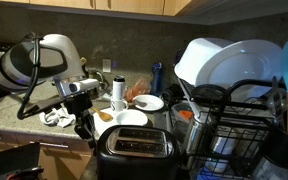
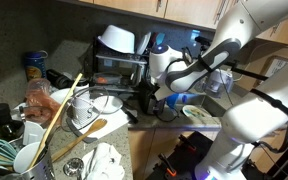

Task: Push the lever on the toaster downwards

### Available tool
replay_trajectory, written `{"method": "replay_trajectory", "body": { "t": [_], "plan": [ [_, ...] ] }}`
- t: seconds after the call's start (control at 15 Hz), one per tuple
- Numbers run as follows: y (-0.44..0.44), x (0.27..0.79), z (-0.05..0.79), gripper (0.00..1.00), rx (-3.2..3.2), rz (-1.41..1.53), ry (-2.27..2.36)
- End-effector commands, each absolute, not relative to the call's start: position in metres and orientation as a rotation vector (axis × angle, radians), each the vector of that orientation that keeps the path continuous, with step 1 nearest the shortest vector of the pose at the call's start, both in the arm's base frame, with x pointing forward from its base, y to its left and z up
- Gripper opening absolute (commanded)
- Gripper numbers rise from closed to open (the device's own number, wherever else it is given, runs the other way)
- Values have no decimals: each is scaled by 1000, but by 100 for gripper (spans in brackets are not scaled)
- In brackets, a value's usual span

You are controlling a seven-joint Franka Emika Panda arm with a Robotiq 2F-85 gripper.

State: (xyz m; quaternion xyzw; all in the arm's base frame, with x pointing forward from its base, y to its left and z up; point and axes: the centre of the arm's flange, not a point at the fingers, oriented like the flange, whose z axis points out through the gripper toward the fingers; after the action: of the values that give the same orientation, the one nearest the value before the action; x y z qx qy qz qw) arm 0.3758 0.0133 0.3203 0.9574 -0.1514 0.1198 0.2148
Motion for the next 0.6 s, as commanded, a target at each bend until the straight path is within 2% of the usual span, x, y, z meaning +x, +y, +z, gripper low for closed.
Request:
{"method": "replay_trajectory", "body": {
  "t": [0.0,0.53],
  "plan": [
    [4,358,317,0,2621,356,-397],
    [-3,354,310,0,2594,366,-288]
  ]
}}
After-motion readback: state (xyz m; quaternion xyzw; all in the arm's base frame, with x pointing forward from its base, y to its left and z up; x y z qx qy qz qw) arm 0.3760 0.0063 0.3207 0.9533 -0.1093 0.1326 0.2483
